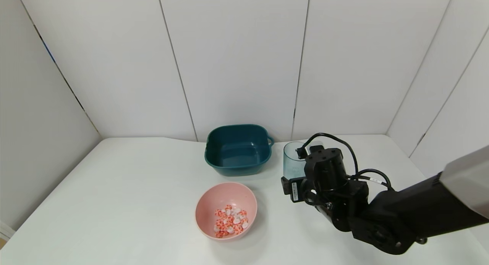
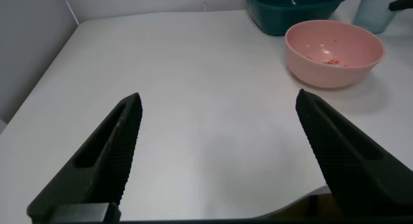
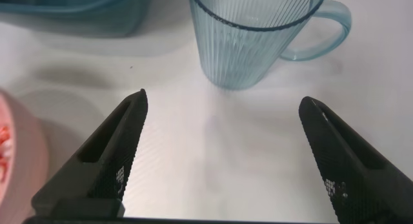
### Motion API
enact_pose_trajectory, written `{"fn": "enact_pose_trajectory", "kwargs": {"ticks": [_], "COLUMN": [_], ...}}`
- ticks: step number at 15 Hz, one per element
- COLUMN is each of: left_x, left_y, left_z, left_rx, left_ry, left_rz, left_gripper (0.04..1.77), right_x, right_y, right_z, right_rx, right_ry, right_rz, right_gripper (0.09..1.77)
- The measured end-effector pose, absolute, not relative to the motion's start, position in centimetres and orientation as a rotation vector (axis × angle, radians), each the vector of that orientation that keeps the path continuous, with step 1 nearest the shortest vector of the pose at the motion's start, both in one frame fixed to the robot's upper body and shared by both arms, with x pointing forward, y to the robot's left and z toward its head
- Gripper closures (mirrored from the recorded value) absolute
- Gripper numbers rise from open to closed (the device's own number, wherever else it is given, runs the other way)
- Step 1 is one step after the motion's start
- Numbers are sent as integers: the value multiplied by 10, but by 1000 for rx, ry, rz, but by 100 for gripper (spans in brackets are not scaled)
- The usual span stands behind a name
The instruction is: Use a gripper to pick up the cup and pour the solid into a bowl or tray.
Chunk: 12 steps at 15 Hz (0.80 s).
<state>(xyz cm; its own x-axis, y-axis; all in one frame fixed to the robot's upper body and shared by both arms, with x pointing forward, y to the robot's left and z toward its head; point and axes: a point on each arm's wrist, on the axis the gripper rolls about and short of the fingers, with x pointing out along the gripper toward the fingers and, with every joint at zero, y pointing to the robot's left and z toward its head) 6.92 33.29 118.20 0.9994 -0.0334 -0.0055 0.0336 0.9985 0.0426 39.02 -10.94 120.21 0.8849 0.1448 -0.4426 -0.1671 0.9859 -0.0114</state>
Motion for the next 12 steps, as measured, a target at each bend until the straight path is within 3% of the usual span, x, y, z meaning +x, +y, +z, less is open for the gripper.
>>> {"fn": "enact_pose_trajectory", "kwargs": {"ticks": [7,12], "left_x": [69,69], "left_y": [333,333], "left_z": [1182,1182], "left_rx": [43,42], "left_ry": [5,5], "left_rz": [-34,-34], "left_gripper": [9,9], "right_x": [329,303], "right_y": [-142,-162], "right_z": [1273,1285], "right_rx": [-41,-35], "right_ry": [461,445], "right_rz": [267,271], "right_gripper": [16,16]}}
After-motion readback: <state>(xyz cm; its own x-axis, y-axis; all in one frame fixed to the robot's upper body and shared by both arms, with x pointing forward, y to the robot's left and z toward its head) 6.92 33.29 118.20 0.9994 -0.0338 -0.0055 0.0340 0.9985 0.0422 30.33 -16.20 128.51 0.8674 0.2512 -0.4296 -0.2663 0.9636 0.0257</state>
